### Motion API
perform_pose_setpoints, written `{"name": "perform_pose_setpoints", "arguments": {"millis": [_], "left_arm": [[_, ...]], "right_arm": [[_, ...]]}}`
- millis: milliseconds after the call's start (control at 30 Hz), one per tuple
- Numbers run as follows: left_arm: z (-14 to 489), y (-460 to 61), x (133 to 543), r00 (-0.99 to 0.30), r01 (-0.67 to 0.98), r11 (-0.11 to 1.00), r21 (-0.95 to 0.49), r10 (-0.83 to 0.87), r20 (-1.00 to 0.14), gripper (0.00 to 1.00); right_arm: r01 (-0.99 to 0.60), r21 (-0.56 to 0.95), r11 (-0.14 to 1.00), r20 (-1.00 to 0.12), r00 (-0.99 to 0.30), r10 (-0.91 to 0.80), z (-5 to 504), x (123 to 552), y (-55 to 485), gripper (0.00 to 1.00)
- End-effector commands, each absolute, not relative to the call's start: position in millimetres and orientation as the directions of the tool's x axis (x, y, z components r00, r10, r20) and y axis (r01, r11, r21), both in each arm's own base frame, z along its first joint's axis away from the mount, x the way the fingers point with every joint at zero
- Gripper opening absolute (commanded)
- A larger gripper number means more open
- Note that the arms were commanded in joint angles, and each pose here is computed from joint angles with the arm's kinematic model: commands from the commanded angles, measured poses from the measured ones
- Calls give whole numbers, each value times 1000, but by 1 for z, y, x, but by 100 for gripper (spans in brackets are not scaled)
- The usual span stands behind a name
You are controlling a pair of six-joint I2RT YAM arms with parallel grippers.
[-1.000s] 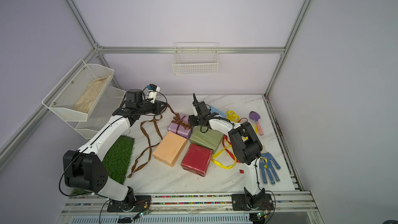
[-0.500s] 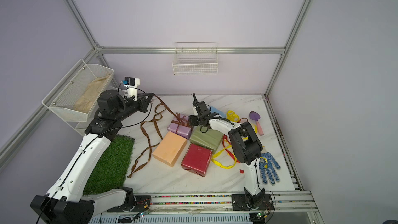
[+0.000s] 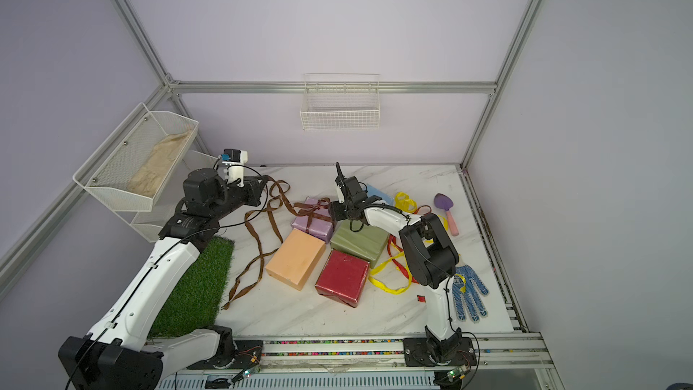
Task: Untie the ribbon bows on the gift boxes
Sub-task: Untie the ribbon from the gift box.
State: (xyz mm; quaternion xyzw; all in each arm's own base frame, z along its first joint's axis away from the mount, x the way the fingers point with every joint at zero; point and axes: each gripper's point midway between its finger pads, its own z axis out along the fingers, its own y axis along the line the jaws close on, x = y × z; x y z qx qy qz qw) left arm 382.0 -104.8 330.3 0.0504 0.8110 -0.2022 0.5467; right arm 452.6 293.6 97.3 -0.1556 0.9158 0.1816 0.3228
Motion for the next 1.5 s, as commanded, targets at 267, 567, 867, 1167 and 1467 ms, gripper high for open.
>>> {"name": "perform_pose_setpoints", "arguments": {"millis": [267, 567, 867, 1167, 1467], "left_arm": [[243, -64, 422, -545, 36, 937, -348, -273, -793, 4], [214, -33, 432, -590, -115, 967, -226, -250, -768, 63], [219, -131, 419, -644, 365, 864, -346, -34, -764, 61], [184, -179, 389, -683, 452, 834, -316, 95, -725, 51], [161, -199, 370, -701, 471, 833, -290, 153, -697, 46]], "right_arm": [[-434, 202, 878, -608, -759, -235, 110, 420, 282, 61], [-461, 196, 865, -615, -745, -258, 115, 414, 286, 61], [-474, 224, 852, -639, -731, -239, 124, 415, 297, 59], [-490, 272, 828, -662, -720, -208, 140, 413, 310, 53], [-484, 311, 818, -674, -719, -170, 140, 419, 319, 48]]}}
